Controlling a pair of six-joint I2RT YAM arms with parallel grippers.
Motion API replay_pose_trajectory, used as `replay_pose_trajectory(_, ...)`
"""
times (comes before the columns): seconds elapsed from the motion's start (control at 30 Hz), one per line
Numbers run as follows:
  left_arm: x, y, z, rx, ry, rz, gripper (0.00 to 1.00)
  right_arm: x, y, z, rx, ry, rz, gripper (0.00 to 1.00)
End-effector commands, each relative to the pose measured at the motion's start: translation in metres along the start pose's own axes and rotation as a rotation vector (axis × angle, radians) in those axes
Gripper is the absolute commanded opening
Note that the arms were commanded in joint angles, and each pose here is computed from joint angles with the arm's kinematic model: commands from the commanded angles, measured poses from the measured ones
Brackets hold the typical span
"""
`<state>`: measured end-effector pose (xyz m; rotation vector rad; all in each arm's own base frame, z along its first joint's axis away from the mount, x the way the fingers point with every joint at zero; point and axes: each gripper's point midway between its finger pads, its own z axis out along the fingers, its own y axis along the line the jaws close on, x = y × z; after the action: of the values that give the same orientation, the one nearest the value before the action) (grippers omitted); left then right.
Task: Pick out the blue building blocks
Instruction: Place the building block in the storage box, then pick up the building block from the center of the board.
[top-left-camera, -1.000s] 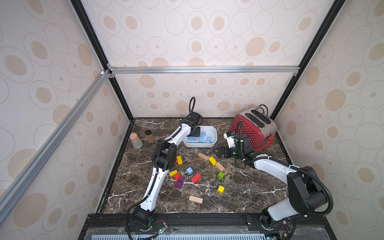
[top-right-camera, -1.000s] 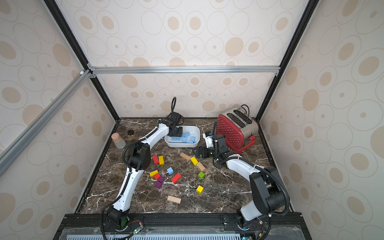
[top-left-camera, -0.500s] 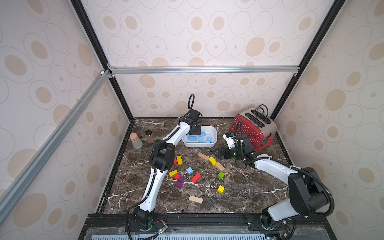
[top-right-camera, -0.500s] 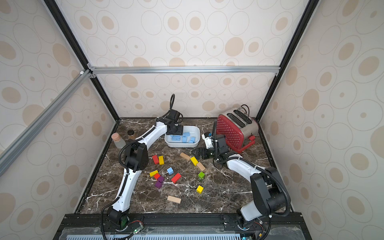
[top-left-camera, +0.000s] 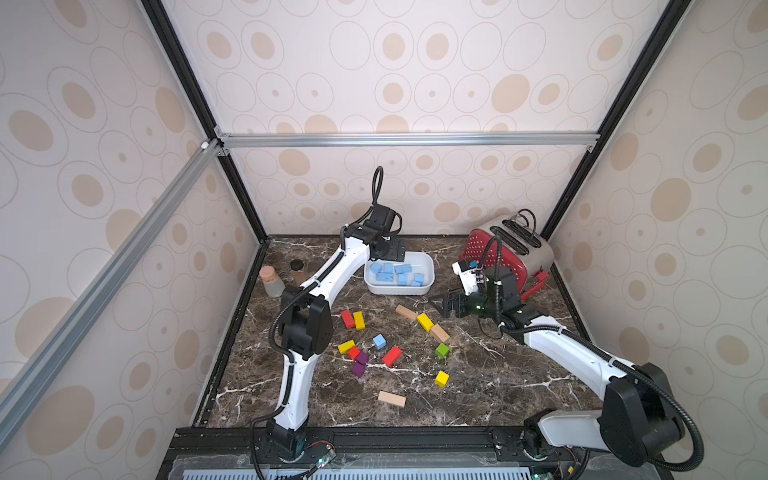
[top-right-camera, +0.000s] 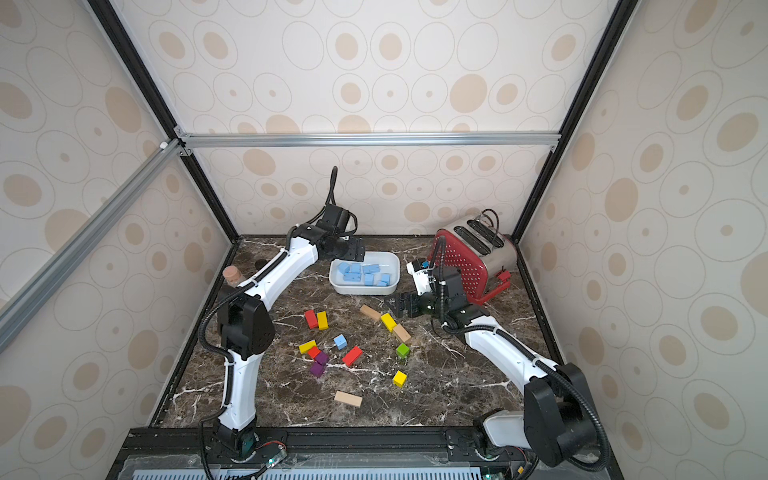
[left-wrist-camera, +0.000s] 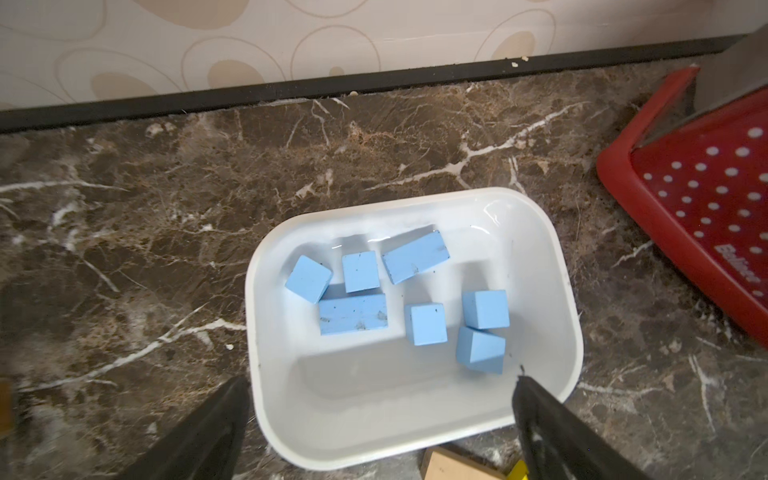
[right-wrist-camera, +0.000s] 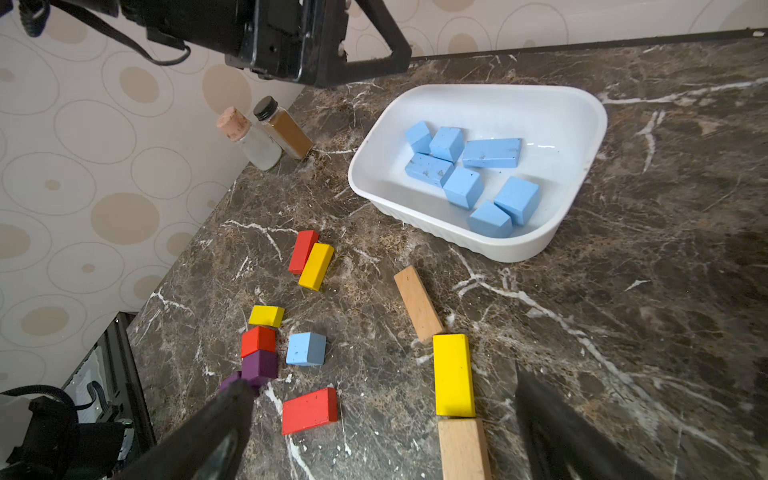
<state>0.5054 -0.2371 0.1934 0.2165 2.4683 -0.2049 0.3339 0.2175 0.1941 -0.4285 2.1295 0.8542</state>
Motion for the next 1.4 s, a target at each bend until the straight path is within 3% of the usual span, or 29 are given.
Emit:
replay_pose_trajectory(0.0,0.008,-0.003,-0.036,-0.010,0.003,0.076,0.99,0.010,0.010,-0.008,-0.023,0.021,-0.027,1.00)
replay_pose_trajectory(0.57,0.100,0.017,-0.118,-0.057,0.045,0.072,0.99,0.037,0.058,-0.023,-0.107,0.081,-0.118,1.00)
replay_pose_trajectory(1.1,0.192,0.042,-0.146,-0.052,0.103,-0.028,0.99,0.079,0.087,-0.004,-0.154,0.208,-0.128,1.00)
replay_pose_trajectory(1.37,0.221,0.055,-0.148,-0.075,0.104,-0.172,0.99,0.084,0.090,-0.002,-0.129,0.227,-0.129,1.00)
